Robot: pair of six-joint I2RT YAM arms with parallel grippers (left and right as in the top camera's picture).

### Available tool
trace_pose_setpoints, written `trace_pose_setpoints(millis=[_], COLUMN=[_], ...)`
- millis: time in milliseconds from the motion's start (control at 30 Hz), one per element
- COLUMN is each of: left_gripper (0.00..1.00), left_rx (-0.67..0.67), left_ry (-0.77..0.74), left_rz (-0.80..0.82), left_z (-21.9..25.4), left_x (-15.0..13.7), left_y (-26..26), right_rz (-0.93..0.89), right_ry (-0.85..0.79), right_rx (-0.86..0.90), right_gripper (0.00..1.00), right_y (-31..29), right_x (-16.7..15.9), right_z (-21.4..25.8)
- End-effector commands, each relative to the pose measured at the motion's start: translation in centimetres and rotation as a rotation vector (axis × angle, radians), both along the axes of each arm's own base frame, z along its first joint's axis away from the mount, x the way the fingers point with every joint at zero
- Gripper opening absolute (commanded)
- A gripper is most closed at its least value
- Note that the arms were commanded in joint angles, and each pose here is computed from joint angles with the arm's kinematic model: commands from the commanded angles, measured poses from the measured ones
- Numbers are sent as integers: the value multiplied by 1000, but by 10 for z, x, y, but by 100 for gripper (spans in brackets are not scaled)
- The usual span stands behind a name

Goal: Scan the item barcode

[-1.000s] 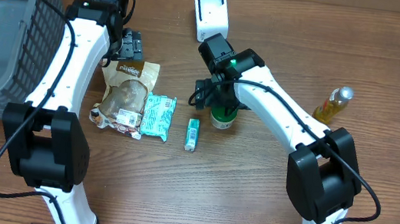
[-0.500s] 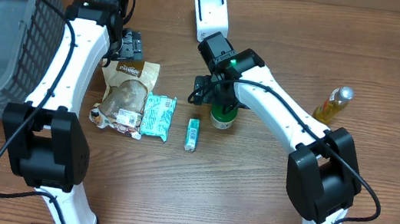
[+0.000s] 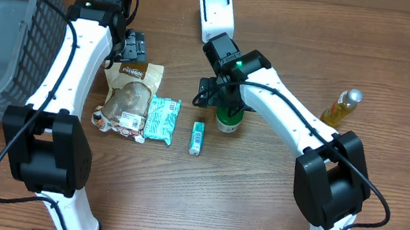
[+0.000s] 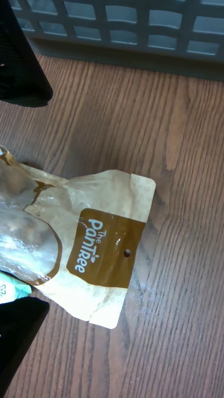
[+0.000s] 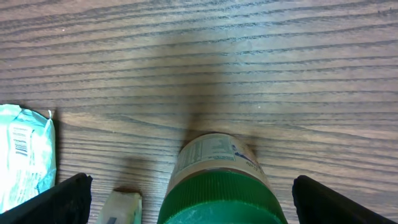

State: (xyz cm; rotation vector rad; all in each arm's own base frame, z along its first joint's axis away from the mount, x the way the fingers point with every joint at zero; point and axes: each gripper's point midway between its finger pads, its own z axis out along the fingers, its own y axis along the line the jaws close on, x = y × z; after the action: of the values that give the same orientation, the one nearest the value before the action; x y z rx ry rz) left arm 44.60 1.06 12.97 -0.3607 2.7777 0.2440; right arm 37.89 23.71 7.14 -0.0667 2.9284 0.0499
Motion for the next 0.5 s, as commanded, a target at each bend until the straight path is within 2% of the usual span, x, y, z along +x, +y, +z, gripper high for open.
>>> trace_pose_setpoints(millis=[0, 467], left_gripper=[99, 100], left_rx=[12, 12], left_ry=[-18, -18], left_rz=[0, 0], left_z=[6, 6], left_x=[3, 3], left_y=[0, 0], right_rz=[-6, -6], right_ry=[-26, -31], right_rx=[12, 16], right_gripper=[100, 100], right_y=[3, 4], right_x=[4, 6], right_z=[7, 7])
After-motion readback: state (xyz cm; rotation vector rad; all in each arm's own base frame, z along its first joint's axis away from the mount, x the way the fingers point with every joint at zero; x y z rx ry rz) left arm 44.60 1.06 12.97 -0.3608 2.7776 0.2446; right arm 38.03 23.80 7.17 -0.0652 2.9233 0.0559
